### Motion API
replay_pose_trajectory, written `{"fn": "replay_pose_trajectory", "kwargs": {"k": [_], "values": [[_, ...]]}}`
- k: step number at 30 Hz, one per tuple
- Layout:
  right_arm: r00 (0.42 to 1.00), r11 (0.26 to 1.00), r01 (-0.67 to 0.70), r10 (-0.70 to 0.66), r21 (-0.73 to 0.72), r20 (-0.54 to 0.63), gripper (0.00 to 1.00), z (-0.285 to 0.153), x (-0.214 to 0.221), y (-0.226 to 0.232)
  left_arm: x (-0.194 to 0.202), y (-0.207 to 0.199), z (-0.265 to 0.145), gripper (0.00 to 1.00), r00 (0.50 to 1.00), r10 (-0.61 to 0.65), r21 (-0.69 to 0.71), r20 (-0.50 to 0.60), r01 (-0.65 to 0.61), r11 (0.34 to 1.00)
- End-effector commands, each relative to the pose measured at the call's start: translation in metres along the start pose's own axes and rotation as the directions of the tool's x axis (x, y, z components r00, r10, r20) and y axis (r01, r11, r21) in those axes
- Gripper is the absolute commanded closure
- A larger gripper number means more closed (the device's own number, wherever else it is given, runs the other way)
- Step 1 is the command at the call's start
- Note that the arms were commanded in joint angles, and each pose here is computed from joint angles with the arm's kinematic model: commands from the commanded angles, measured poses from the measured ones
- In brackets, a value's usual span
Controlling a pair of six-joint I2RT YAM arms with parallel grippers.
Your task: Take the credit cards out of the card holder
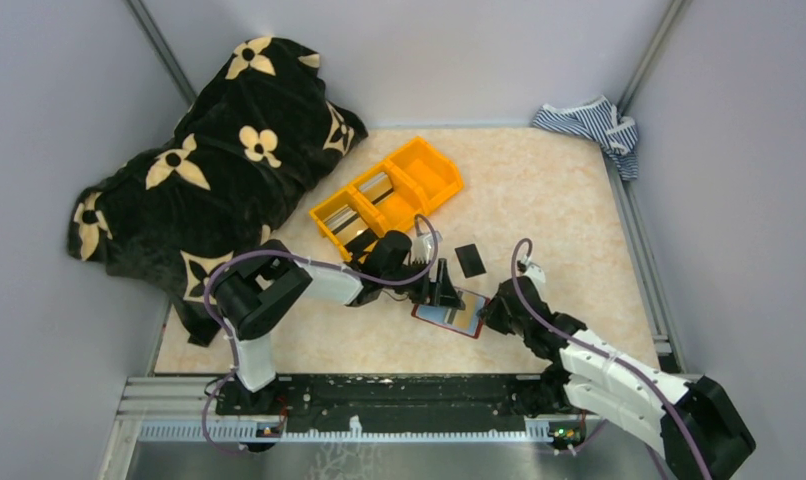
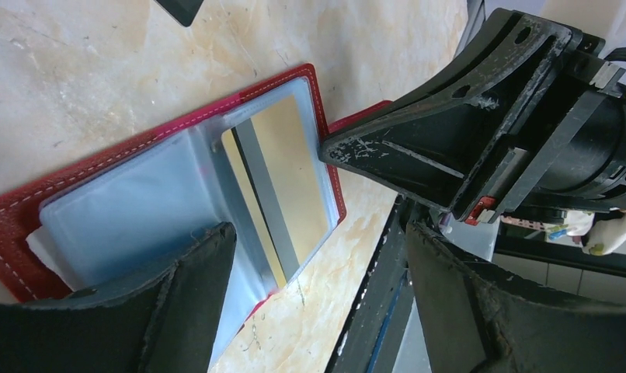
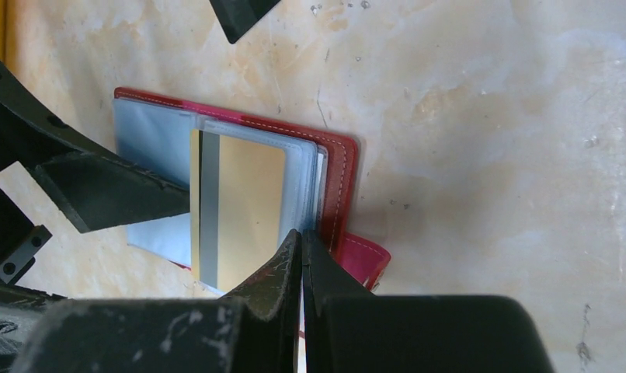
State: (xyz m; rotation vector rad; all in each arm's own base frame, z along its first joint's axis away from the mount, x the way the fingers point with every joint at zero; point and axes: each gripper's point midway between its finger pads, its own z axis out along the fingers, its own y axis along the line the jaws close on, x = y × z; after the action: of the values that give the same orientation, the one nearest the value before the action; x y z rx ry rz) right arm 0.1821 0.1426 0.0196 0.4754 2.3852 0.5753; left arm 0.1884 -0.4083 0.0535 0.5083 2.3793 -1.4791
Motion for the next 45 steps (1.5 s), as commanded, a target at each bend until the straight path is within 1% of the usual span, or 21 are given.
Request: {"fn": "replay_pose_trajectory", "kwargs": {"k": [1, 7, 12, 14, 18, 21, 22, 26, 27, 29, 31, 36, 37, 38, 45], "values": [[1.000, 1.000, 0.006, -0.006, -0.012, -0.026, 1.00, 0.008, 0.006, 0.000, -0.003, -0.005, 0.006, 0.14, 1.000, -0.010, 0.042, -0.009, 0.010, 0.999], [0.999, 1.000, 0.005, -0.006, -0.026, -0.035, 1.00, 0.012, 0.010, 0.001, -0.001, -0.002, 0.008, 0.14, 1.000, -0.014, 0.033, -0.019, 0.015, 0.999], [0.999, 1.000, 0.011, -0.012, -0.027, -0.038, 1.00, 0.014, 0.011, 0.001, -0.003, -0.008, 0.005, 0.14, 1.000, -0.015, 0.046, -0.019, 0.016, 0.999], [0.999, 1.000, 0.012, -0.013, -0.029, -0.041, 1.00, 0.016, 0.011, 0.001, -0.004, -0.012, 0.004, 0.16, 1.000, -0.015, 0.057, -0.018, 0.016, 0.998], [0.999, 0.999, 0.014, -0.016, -0.030, -0.051, 1.00, 0.018, 0.014, 0.001, -0.005, -0.024, 0.002, 0.26, 0.999, -0.023, 0.108, -0.023, 0.026, 0.994], [0.998, 0.999, 0.017, -0.019, -0.032, -0.056, 1.00, 0.020, 0.015, 0.002, -0.005, -0.028, 0.001, 0.31, 0.999, -0.033, 0.133, -0.021, 0.035, 0.990], [0.998, 0.999, 0.016, -0.018, -0.030, -0.058, 1.00, 0.020, 0.015, 0.001, -0.004, -0.029, 0.000, 0.32, 0.999, -0.038, 0.139, -0.021, 0.041, 0.989], [0.998, 0.999, 0.020, -0.023, -0.033, -0.065, 1.00, 0.022, 0.017, 0.002, -0.004, -0.027, 0.002, 0.42, 0.998, -0.062, 0.148, -0.018, 0.064, 0.987], [0.998, 0.999, 0.022, -0.024, -0.034, -0.065, 1.00, 0.022, 0.017, 0.002, -0.003, -0.025, 0.003, 0.46, 0.998, -0.069, 0.143, -0.016, 0.070, 0.987], [0.997, 0.999, 0.025, -0.027, -0.033, -0.068, 1.00, 0.022, 0.017, 0.002, -0.003, -0.021, 0.005, 0.59, 0.997, -0.074, 0.134, -0.010, 0.075, 0.988], [0.997, 0.999, 0.027, -0.030, -0.033, -0.069, 1.00, 0.023, 0.017, 0.003, -0.003, -0.019, 0.006, 0.69, 0.997, -0.081, 0.131, -0.009, 0.082, 0.988], [0.997, 0.999, 0.028, -0.030, -0.030, -0.070, 1.00, 0.023, 0.017, 0.002, -0.002, -0.016, 0.005, 0.89, 0.996, -0.087, 0.125, -0.005, 0.087, 0.988], [0.997, 0.999, 0.028, -0.030, -0.030, -0.071, 1.00, 0.023, 0.018, 0.001, -0.002, -0.015, 0.005, 0.98, 0.997, -0.083, 0.126, -0.003, 0.083, 0.989], [0.997, 0.999, 0.028, -0.030, -0.029, -0.072, 1.00, 0.023, 0.018, 0.001, -0.002, -0.015, 0.005, 1.00, 0.997, -0.081, 0.125, -0.004, 0.081, 0.989], [0.997, 0.999, 0.032, -0.034, -0.027, -0.073, 1.00, 0.024, 0.018, 0.001, -0.003, -0.006, -0.002, 1.00, 0.998, -0.055, 0.073, 0.005, 0.054, 0.996]]}}
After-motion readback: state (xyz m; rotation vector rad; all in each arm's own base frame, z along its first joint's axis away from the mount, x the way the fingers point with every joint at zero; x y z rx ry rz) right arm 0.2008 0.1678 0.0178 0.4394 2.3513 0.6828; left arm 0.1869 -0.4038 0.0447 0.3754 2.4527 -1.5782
